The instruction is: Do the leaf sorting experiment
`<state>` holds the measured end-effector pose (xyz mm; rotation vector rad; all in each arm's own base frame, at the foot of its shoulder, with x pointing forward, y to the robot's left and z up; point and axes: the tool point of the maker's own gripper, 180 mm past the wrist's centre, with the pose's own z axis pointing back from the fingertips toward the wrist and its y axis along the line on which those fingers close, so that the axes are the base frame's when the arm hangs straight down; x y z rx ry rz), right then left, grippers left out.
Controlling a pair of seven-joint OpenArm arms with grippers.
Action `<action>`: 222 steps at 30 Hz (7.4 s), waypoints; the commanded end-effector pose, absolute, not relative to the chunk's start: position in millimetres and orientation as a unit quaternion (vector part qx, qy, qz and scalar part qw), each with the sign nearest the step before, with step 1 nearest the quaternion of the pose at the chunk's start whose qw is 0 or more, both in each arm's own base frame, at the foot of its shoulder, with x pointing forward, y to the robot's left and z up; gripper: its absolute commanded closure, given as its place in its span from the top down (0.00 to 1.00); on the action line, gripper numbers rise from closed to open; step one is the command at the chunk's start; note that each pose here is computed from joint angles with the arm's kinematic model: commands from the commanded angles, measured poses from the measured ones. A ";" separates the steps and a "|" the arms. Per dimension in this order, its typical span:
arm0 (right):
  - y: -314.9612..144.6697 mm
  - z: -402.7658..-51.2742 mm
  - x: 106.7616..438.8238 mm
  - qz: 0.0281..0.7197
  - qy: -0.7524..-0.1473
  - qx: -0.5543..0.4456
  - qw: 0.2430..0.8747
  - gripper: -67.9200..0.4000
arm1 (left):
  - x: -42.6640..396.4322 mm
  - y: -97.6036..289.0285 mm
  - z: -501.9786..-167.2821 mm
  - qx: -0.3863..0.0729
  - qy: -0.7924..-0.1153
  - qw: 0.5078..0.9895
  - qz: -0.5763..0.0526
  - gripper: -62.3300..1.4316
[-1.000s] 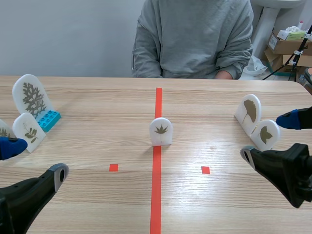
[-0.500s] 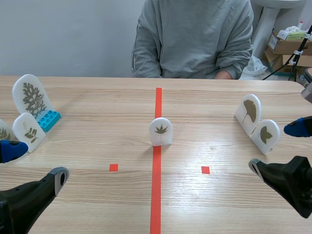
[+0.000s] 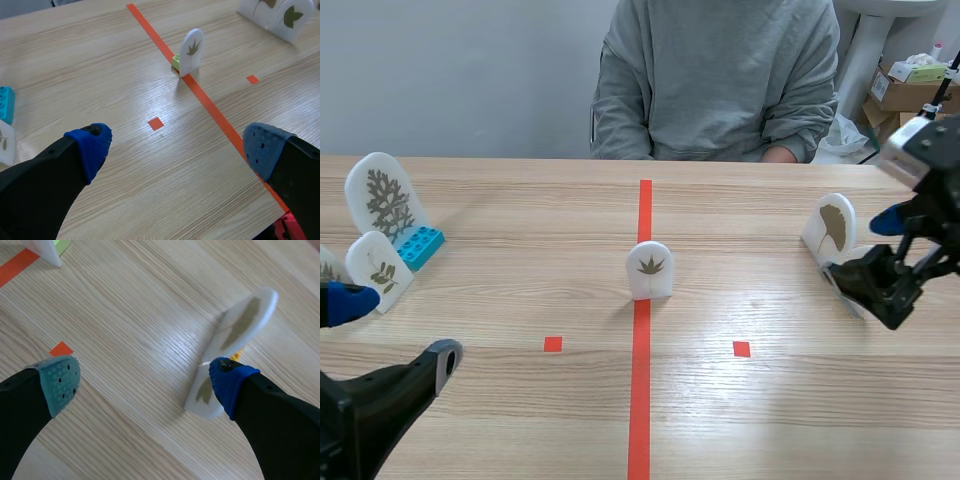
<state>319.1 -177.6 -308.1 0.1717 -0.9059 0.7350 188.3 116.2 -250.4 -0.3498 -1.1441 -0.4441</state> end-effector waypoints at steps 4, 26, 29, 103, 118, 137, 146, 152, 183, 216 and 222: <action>-143.1 -306.8 348.6 0.378 -0.433 0.117 0.810 0.77 | 187.6 114.7 -248.3 -0.170 -0.538 0.801 -0.201 0.90; -2.1 -357.4 379.2 0.495 -0.360 0.195 0.767 0.77 | 187.1 114.3 -250.1 -0.171 -0.539 0.806 -0.175 0.90; 14.2 -363.5 373.2 0.511 -0.357 0.200 0.756 0.77 | 187.2 114.3 -250.1 -0.171 -0.540 0.806 -0.172 0.90; -5.9 -299.1 377.0 0.407 -0.428 0.156 0.792 0.03 | 190.0 114.2 -247.6 -0.171 -0.545 0.802 -0.173 0.90; -132.7 -320.2 343.6 0.289 -0.453 0.095 0.838 0.03 | 190.9 114.2 -246.7 -0.170 -0.547 0.801 -0.173 0.90; -223.6 -357.6 340.7 0.191 -0.450 0.042 0.871 0.03 | 191.0 114.1 -246.4 -0.171 -0.548 0.800 -0.172 0.90; -276.1 -345.4 338.3 0.153 -0.458 0.004 0.876 0.03 | 191.0 114.1 -246.5 -0.171 -0.548 0.801 -0.172 0.90; -292.1 -344.7 335.8 0.145 -0.457 -0.008 0.878 0.03 | 191.0 114.1 -246.4 -0.171 -0.548 0.801 -0.172 0.90; -273.7 -332.6 309.9 0.164 -0.475 0.049 0.863 0.81 | 190.7 114.2 -247.2 -0.171 -0.546 0.802 -0.173 0.90; -145.5 -251.8 224.7 0.251 -0.528 0.187 0.789 0.81 | 199.0 115.3 -243.0 -0.155 -0.557 0.794 -0.189 0.90; -145.4 -250.8 225.5 0.251 -0.530 0.187 0.788 0.81 | 198.7 115.4 -243.8 -0.155 -0.555 0.795 -0.190 0.90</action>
